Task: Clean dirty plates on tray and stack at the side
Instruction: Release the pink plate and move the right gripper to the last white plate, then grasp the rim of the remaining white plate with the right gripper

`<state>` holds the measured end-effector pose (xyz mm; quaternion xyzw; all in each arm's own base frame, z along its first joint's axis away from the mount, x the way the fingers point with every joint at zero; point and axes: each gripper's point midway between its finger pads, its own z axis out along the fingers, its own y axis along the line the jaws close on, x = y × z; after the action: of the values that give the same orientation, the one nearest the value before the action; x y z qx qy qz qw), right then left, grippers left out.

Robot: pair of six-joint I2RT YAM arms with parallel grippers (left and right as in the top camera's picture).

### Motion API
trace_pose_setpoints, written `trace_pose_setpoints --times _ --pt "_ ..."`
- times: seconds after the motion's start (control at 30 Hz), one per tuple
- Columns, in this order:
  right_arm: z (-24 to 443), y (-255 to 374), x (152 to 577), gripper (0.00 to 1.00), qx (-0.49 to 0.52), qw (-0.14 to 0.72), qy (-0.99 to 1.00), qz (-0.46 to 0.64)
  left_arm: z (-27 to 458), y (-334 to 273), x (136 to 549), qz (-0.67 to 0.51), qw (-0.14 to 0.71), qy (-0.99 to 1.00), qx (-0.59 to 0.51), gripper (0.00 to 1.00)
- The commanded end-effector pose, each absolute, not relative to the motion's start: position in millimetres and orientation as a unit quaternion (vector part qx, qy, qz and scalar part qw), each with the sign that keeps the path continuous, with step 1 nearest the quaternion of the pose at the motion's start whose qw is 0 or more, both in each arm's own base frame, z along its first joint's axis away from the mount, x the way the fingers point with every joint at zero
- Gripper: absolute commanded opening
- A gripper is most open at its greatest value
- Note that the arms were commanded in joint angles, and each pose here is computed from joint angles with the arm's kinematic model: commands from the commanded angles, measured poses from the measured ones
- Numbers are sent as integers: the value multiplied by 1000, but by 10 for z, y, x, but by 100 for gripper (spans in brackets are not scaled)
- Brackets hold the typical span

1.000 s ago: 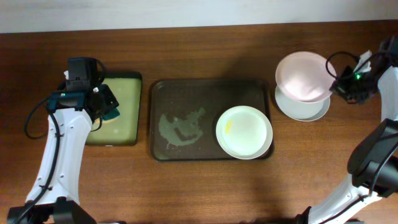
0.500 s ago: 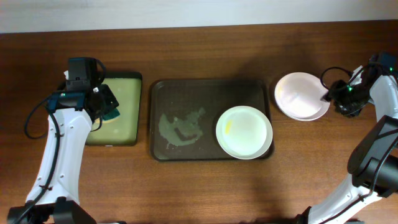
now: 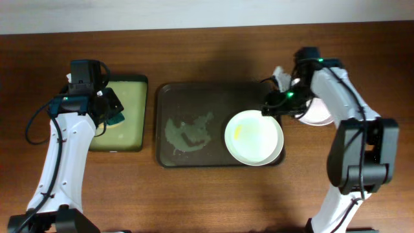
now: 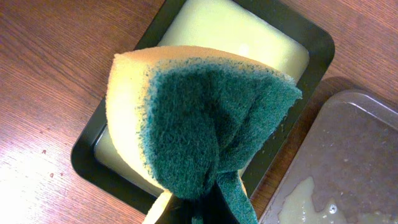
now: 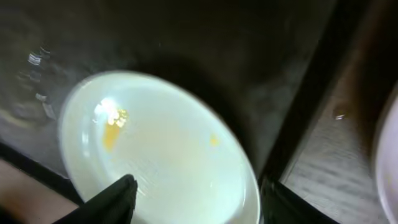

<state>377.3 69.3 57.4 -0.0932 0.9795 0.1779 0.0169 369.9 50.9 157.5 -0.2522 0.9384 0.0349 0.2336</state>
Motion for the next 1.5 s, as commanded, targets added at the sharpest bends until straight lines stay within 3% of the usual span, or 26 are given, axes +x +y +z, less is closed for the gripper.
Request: trace_pose_setpoints --times 0.0,0.23,0.4,0.57,0.73,1.07,1.27,1.33,1.4,1.47 --pt "301 704 3597 63 -123 -10 987 102 1590 516 3705 33 237 937 -254 0" --pt "124 689 3599 58 -135 2 987 83 1590 514 3704 32 236 937 -254 0" --pt "500 925 3907 58 -141 51 979 141 1593 515 3710 32 238 937 -254 0" --pt "636 585 4167 59 -140 83 986 33 1594 515 3711 32 238 937 -254 0" --pt "294 565 3961 57 -159 41 986 33 1593 509 3712 30 238 937 -254 0" --pt "72 623 3548 54 -125 -32 989 66 1592 504 3713 29 237 937 -253 0" --pt "205 1099 3457 45 -56 -52 976 203 1593 504 3714 29 238 937 -253 0" --pt "152 985 3445 34 -32 -59 985 158 1592 504 3714 29 238 937 -253 0" --pt "107 757 3367 34 42 -81 992 86 1592 504 3713 29 237 937 -253 0" --pt "119 759 3228 41 47 -109 989 84 1592 504 3713 29 237 937 -253 0"
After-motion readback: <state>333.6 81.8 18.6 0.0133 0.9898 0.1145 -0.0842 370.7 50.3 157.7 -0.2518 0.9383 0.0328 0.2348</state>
